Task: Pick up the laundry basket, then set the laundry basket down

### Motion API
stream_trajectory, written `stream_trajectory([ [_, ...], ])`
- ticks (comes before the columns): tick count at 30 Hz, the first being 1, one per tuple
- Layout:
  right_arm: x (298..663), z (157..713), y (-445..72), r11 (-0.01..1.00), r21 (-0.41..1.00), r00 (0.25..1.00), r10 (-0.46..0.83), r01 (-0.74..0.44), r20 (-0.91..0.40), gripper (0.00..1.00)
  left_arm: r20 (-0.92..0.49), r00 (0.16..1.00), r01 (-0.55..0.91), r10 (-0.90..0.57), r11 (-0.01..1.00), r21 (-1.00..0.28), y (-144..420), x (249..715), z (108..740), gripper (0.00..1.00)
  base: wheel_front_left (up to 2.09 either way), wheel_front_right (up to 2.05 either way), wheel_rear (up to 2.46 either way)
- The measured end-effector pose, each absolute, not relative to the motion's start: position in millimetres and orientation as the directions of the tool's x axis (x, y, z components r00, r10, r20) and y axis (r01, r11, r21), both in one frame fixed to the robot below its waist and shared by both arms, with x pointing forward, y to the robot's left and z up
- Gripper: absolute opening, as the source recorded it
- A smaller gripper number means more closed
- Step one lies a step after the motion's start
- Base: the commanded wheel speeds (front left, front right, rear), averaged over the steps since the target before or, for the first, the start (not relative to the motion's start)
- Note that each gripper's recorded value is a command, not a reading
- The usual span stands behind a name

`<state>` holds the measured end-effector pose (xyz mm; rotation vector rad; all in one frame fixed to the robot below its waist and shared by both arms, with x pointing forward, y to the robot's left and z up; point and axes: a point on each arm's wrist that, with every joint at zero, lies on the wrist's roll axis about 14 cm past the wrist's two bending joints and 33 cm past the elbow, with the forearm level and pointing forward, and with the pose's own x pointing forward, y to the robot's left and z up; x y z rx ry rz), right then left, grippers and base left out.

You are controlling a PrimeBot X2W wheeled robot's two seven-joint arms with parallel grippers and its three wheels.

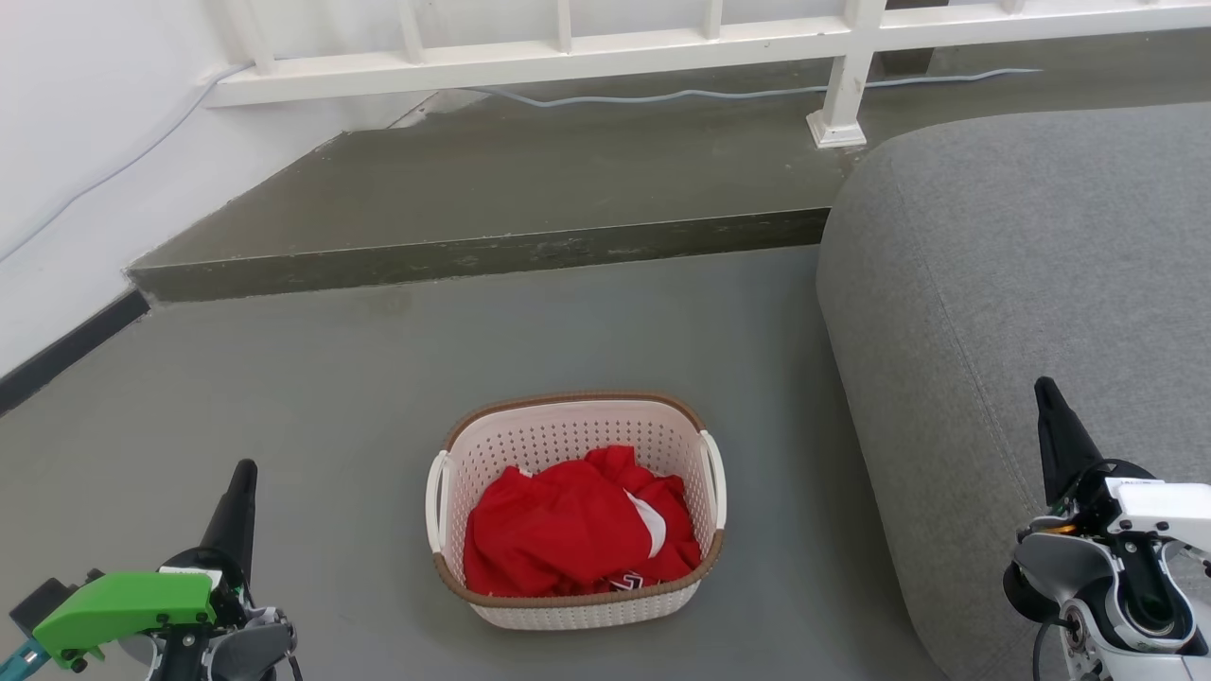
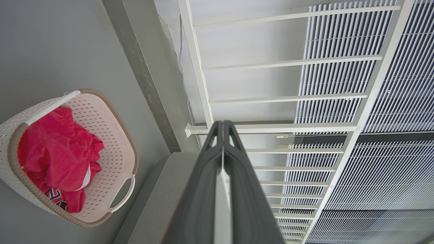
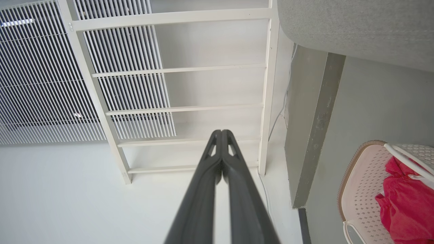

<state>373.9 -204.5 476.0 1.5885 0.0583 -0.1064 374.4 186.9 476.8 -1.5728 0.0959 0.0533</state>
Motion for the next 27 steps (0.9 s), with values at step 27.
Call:
stream_trajectory([
  [27, 374.8, 477.3, -205.0, -0.024, 0.995, 0.995, -0.033, 0.098, -0.099, 0.0, -0.095, 0.995, -0.095, -0.027, -0.003, -0.995, 187.0, 374.5, 476.8, 0.0, 0.0, 0.0, 0.0],
])
